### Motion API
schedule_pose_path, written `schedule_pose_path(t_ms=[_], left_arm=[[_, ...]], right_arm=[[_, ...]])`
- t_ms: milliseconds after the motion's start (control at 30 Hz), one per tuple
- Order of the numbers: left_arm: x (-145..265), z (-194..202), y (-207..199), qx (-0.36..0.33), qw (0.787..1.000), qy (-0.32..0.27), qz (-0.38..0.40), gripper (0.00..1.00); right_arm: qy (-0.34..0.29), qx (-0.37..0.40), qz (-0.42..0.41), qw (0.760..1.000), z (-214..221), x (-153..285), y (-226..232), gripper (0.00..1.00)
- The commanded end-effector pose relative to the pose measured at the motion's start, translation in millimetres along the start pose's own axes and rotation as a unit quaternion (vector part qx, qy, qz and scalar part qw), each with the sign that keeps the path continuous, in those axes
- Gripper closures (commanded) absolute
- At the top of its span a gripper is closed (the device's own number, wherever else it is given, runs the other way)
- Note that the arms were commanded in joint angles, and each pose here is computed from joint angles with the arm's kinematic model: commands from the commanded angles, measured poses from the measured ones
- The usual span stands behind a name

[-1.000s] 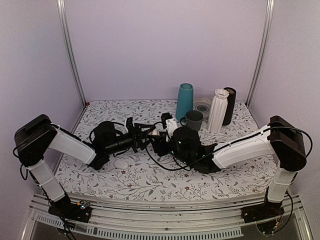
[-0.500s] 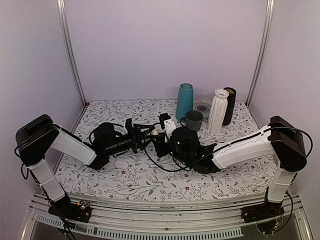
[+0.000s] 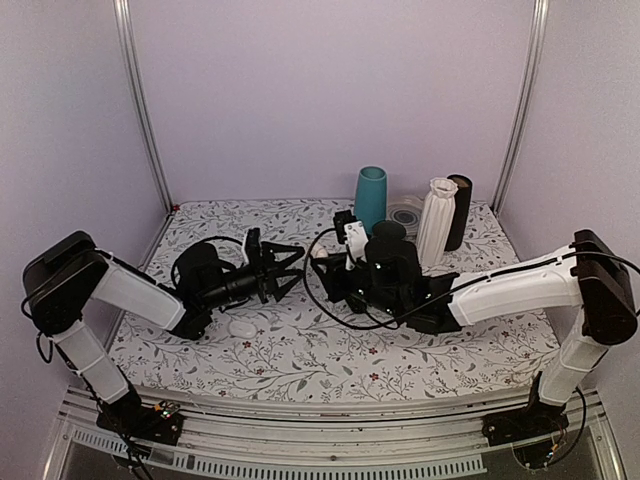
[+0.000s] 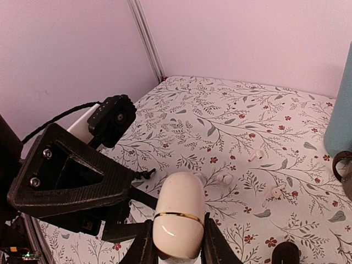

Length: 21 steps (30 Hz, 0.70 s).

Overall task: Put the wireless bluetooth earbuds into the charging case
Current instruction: Pass from the left arm to the right, then pass from the right arm to the left

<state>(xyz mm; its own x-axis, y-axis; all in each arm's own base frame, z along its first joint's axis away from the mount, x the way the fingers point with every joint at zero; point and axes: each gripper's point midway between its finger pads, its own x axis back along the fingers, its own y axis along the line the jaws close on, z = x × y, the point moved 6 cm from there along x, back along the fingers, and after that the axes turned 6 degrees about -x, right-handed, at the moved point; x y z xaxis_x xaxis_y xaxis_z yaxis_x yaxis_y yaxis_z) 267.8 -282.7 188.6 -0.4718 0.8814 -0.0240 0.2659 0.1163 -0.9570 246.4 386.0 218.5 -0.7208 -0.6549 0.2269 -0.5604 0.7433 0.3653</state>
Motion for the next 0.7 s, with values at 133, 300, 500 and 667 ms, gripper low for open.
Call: schedule_pose_path(t_ms=[133,300,500,667], left_arm=[[16.4,-16.1,-25.9,-0.165,0.985,0.02,0.039,0.23],[15.1,-14.5,-39.3,-0.274,0.959,0.063,0.033,0.24],[14.5,-8.2,-58.3,-0.4,0.909,0.115,0.03,0.26],[14.7,12.2,-79.9,-0.487,0.854,0.168,0.069,0.27]], right_arm=[[0.053,-0.009,-0.089,0.995,-20.5,29.7,-4.2,0.96],[0.096,0.012,-0.137,0.986,-25.3,48.2,-2.2,0.96],[0.132,0.052,-0.199,0.97,-33.7,73.8,9.2,0.95],[0.156,0.077,-0.244,0.954,-40.4,93.5,19.0,0.95]])
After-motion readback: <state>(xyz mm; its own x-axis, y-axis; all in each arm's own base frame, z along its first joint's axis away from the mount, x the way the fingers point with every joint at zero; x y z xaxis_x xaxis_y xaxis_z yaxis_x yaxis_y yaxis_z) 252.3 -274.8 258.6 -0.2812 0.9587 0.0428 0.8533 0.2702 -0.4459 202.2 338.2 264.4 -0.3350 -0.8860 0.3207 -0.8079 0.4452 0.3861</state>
